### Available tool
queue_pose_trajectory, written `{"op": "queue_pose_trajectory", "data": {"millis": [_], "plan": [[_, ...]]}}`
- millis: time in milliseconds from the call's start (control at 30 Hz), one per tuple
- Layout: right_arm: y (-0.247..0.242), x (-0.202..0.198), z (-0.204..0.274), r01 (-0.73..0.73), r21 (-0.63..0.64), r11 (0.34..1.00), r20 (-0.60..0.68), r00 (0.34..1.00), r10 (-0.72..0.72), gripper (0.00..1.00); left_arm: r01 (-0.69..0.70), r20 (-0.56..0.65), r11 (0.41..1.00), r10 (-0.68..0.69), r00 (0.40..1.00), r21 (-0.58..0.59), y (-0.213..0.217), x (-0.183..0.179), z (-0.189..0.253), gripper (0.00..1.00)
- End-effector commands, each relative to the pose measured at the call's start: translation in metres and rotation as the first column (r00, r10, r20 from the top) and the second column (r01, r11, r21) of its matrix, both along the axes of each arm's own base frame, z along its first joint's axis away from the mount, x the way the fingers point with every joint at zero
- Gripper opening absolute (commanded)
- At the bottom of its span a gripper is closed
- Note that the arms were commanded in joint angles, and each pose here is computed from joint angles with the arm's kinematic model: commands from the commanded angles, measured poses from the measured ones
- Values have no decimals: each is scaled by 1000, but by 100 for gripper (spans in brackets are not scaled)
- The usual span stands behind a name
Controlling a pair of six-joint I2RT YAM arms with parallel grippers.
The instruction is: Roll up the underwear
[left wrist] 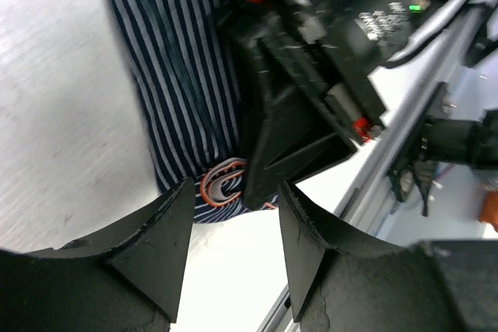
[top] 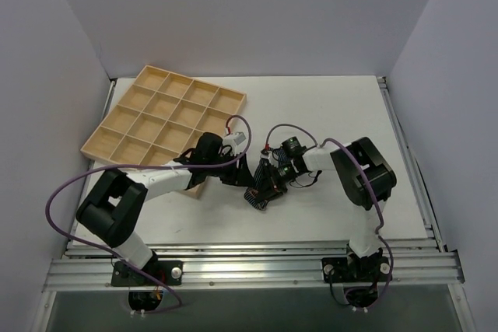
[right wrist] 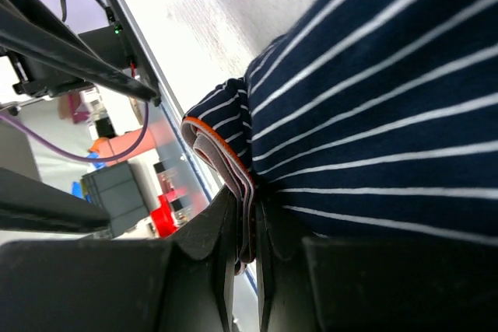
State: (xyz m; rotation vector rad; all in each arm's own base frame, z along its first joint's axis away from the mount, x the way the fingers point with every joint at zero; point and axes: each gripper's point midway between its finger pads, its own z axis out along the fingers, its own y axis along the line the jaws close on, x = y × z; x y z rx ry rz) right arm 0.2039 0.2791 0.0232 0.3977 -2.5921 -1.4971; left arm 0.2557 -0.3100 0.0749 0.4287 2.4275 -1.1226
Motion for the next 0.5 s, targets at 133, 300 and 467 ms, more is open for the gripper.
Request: {"op": "queue_pose_trajectory", "data": {"millis": [133,300,467], "plan": [[-5,-3,-2,-5,14,1000,-65,998,6,0,137,46,984,-133,990,-112,2,-2,6,55],[-7,-7,-4,3,8,1000,-81,997,-2,0,171,13,984,-171,985,-57,10,-7,-7,55],[-4,-1,-2,1,15,1000,-79,997,0,0,182,20,980,-181,983,-86,7,-9,-10,55]]}}
